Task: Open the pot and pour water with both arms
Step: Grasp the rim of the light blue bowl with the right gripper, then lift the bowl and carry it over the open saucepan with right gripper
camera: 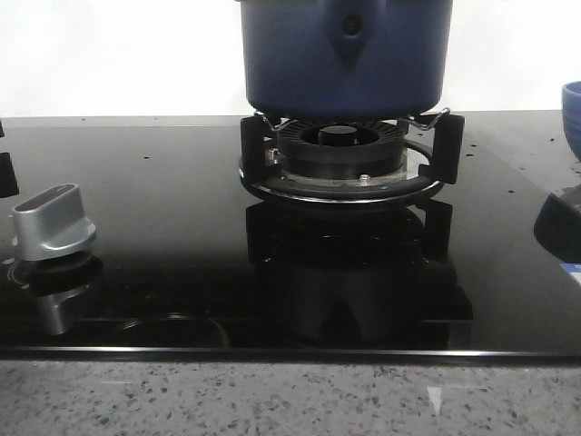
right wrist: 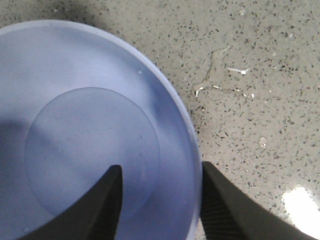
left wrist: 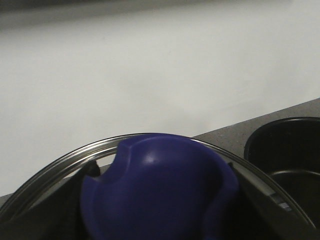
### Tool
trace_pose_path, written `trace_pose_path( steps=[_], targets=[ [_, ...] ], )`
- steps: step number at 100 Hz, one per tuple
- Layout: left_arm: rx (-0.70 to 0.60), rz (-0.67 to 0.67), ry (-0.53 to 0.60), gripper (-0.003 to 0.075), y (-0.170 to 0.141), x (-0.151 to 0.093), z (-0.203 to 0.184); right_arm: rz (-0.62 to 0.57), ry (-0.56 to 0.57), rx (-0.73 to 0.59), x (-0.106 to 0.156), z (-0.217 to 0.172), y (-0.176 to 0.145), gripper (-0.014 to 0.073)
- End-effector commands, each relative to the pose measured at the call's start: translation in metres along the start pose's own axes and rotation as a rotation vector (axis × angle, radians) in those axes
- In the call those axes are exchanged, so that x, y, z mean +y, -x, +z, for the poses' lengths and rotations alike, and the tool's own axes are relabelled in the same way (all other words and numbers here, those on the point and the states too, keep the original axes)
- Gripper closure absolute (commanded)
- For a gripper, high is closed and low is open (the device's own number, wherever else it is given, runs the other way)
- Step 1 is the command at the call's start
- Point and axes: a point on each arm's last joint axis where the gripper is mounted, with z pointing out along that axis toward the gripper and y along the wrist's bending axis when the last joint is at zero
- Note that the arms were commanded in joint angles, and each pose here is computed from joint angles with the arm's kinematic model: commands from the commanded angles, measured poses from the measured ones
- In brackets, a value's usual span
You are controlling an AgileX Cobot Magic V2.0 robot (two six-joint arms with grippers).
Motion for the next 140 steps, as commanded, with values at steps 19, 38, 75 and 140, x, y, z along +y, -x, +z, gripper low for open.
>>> trace_pose_path(
  steps=[19,38,75,140],
  targets=[
    [-0.08,-0.038,-0.028,0.0459,0.021,-0.001,-0.012,0.017,0.028,-0.073,0.001,-0.009,0.007,0.0312],
    [-0.08,-0.038,-0.028,0.0459,0.021,-0.001,-0.012,0.019,0.032,-0.073,0.001,-0.009,0.007,0.0443],
    [-0.08,-0.038,-0.028,0.0459,0.021,-0.001,-0.012,0.02,0.021,-0.037,-0.002,0.004,-0.003,0.0595],
    [-0.08,-0.038,-0.028,0.0459,0.021,-0.001,-0.012,-0.072,0.062,-0.149,0.007,-0.062,0.019,0.0644]
  ],
)
